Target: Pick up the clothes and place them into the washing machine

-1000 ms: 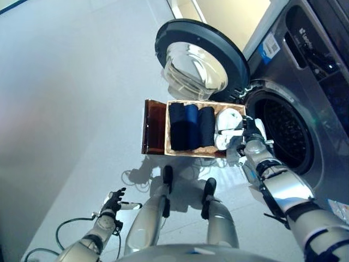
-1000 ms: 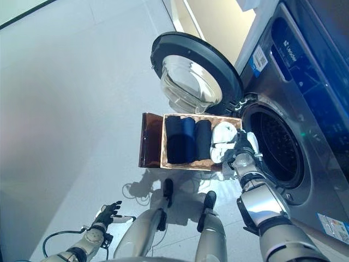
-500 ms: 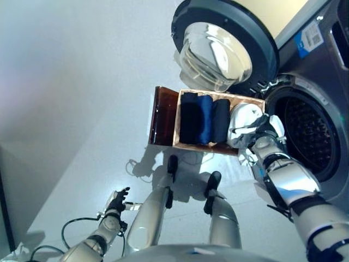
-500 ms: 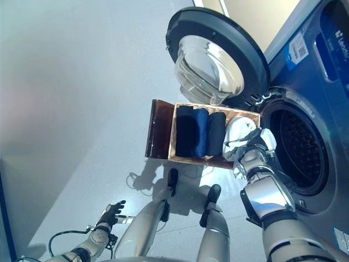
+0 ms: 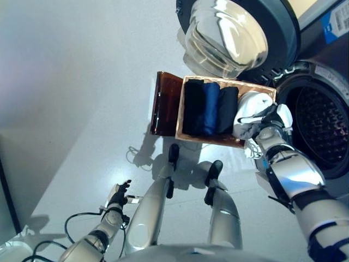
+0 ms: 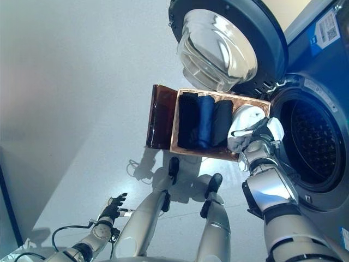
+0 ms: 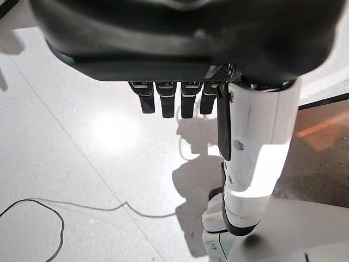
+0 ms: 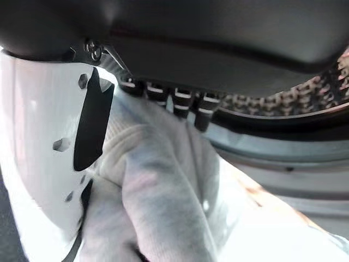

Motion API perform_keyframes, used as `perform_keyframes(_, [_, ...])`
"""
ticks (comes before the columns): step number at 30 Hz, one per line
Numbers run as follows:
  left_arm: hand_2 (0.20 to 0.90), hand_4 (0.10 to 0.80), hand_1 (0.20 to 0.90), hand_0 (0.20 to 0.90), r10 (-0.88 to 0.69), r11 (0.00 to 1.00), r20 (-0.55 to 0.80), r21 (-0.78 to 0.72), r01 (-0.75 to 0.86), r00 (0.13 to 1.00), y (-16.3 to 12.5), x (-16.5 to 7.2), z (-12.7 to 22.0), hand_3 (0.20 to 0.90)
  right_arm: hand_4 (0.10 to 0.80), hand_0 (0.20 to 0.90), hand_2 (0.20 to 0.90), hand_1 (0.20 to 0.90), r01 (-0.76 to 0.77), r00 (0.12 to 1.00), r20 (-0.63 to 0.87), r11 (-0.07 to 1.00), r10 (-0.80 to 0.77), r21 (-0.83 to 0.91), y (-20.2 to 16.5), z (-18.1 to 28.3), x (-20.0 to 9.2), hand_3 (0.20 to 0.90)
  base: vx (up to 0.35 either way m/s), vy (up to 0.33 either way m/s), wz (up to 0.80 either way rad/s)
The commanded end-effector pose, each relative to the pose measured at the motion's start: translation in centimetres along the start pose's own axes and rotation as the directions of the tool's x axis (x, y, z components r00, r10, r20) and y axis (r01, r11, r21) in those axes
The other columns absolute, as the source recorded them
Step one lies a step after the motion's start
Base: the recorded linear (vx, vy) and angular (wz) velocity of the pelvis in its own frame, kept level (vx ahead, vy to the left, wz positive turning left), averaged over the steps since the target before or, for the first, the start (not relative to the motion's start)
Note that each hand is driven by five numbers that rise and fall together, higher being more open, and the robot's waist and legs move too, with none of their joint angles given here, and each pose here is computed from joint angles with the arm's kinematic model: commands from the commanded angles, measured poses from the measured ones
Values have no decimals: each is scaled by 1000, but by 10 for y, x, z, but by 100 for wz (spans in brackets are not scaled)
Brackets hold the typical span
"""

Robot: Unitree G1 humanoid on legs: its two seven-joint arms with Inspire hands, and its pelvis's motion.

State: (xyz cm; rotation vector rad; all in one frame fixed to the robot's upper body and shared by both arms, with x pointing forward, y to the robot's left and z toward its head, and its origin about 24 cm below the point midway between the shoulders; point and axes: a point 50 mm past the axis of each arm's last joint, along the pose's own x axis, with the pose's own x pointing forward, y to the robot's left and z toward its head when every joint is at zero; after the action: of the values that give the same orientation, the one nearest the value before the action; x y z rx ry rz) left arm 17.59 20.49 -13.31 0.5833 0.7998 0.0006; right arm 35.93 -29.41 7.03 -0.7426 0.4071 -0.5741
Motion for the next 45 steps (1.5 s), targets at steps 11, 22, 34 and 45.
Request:
perform_keyframes(11, [900, 800, 900, 900, 41, 999, -48, -26, -43, 998, 2, -6, -18, 900, 300, 200, 200, 200, 145, 989, 49, 989, -143, -40, -46, 9, 14, 200, -21, 6, -2])
perform_keyframes(22, [900, 800, 900, 900, 5, 1000, -18, -25, -5, 1000, -4, -9, -18, 900, 300, 200, 200, 200, 189, 980, 12, 954, -197, 234, -63, -1, 18, 200, -31, 0, -9])
perform_keyframes(34, [900, 800, 900, 900, 84, 991, 29, -107, -80, 996, -2, 5, 21, 900, 300, 200, 200, 200, 3, 985, 93, 552, -145, 834, -12, 8, -14, 200, -7, -31, -22])
perform_keyframes(45, [900, 800, 900, 900, 109, 965, -3, -240, -107, 994, 46, -6, -26, 900, 300, 200, 200, 200, -72, 973, 76, 25, -219, 997, -30, 6, -19, 200, 2, 3, -14])
